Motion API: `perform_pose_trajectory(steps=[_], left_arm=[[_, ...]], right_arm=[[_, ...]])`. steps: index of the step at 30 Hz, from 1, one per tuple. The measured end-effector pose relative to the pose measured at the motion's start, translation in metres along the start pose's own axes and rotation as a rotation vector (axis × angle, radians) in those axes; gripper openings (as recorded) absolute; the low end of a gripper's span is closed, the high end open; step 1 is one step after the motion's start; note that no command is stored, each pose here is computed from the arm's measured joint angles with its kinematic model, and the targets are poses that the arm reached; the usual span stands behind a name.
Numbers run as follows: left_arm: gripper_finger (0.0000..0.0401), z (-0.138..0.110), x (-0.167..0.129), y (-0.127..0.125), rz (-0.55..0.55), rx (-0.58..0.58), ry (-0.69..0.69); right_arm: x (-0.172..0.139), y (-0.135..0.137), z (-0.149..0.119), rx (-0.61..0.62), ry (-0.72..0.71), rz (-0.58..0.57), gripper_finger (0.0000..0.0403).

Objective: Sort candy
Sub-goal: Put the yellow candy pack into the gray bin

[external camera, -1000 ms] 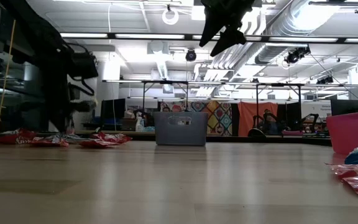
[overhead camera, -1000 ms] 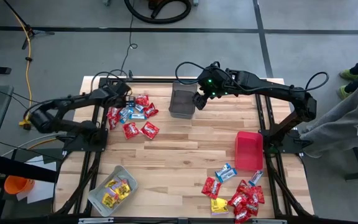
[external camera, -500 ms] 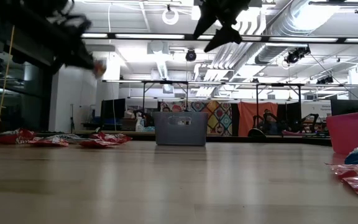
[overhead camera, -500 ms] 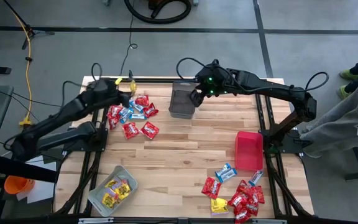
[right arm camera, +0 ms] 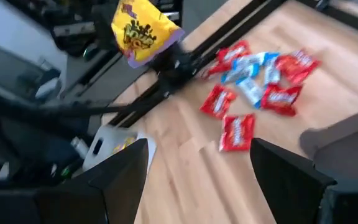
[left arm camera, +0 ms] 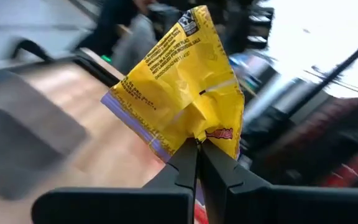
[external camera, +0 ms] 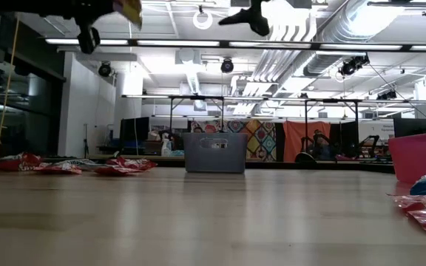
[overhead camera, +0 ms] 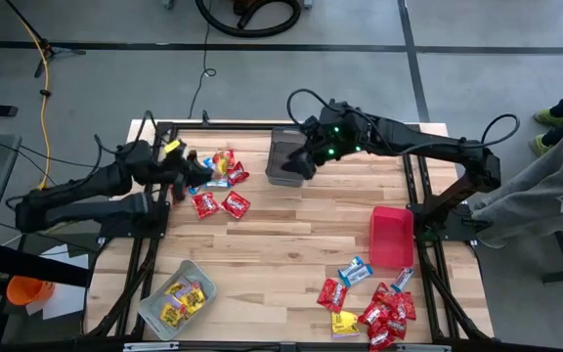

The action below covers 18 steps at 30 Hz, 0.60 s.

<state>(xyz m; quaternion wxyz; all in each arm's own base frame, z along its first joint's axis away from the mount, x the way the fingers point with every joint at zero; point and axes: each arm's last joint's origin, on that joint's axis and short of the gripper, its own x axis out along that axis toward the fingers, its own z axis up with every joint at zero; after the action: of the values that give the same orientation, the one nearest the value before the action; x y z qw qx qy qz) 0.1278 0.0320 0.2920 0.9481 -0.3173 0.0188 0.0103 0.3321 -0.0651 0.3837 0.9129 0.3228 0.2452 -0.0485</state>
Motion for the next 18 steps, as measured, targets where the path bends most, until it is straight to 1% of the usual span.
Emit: perform_pose_trajectory(steps=[3,5,7,10,12,16,18], left_arm=[[0.0000,-0.004,0.005,-0.016,-0.080,0.012,0.095],[0.0000,-0.007,0.007,-0.028,-0.097,0.026,0.165],[0.0000,-0.009,0.011,-0.041,-0.109,0.063,0.254],[0.0000,-0.015,0.015,-0.061,-0.093,0.132,0.417],[0.0000,-0.022,0.019,-0.074,-0.068,0.167,0.552],[0.0000,-0.045,0.026,-0.101,-0.036,0.229,0.824],[0.0000,-0.062,0.028,-0.114,-0.020,0.246,0.951]], right_arm=[[-0.007,0.014,-0.008,-0.036,0.026,0.029,0.0277],[-0.013,0.024,-0.014,-0.051,0.044,0.044,0.0277],[-0.021,0.032,-0.021,-0.060,0.059,0.035,0.0277],[-0.034,0.044,-0.033,-0.084,0.075,0.001,0.0277],[-0.044,0.052,-0.042,-0.103,0.093,-0.025,0.0277],[-0.062,0.067,-0.062,-0.144,0.132,-0.074,0.0277],[-0.069,0.074,-0.073,-0.160,0.148,-0.105,0.0277]])
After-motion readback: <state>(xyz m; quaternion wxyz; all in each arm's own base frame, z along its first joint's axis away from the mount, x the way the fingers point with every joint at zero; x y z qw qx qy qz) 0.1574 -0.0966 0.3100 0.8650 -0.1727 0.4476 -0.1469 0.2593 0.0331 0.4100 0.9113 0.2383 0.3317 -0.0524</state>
